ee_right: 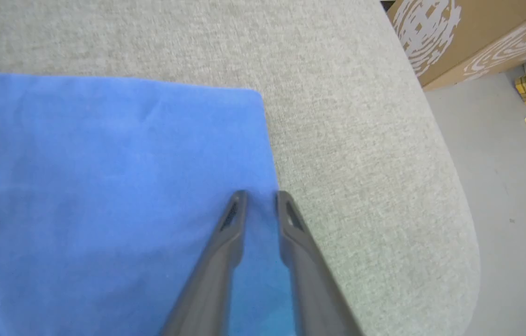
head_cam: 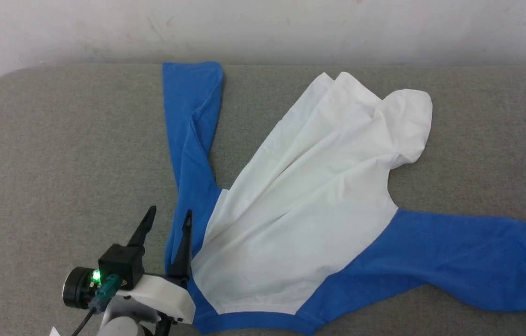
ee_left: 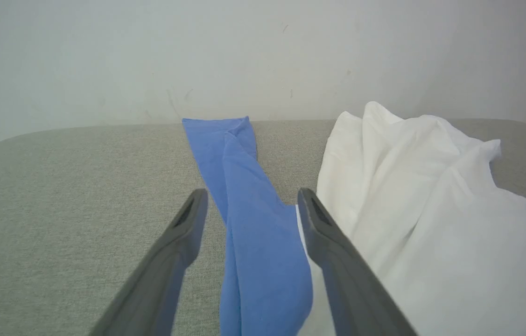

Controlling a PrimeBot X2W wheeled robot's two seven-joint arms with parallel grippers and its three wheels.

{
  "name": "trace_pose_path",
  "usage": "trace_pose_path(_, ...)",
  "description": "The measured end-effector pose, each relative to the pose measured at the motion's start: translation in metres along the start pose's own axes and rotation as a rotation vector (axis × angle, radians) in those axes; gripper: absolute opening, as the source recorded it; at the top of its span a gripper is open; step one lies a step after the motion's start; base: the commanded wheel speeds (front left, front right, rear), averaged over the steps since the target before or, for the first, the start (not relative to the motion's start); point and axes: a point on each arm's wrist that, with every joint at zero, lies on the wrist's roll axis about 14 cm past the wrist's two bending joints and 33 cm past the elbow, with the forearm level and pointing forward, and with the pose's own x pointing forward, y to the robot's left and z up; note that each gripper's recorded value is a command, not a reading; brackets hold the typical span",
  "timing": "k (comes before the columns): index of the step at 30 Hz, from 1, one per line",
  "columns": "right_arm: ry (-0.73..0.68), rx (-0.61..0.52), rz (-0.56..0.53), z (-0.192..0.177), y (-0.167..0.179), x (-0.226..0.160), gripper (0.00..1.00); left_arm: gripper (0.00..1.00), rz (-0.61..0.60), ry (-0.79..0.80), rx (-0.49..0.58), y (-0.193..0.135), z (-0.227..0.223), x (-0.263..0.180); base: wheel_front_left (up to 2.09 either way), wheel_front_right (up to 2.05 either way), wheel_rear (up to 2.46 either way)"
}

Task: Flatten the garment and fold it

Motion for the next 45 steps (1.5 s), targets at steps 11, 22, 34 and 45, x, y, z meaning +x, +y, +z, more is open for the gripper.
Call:
trace_pose_path(11,-0.46,-0.217,-0.125,0.159,-0.039,-0.025,0.0,1.0,-0.013,-0.032,-0.019,-0.007,0.009,-0.007,0.0,0.0,0.0)
trace_pose_path(22,-0.631,-0.499,-0.145,0.265,-0.002,-0.015,0.0,1.0,-0.008,-0.015,-0.024,-0.006,0.003,0.002,0.0,0.0,0.0)
trace_pose_path(34,-0.43,-0.579,0.123,0.205,0.11,0.079,0.36,1.0,0.047,0.026,-0.023,0.01,-0.012,0.013,0.0,0.0,0.0)
trace_pose_path(45,-0.509,-0.526,0.239,0.205,0.137,0.067,1.0,1.0,0.067,0.017,-0.017,0.019,-0.008,0.007,0.0,0.0,0.0)
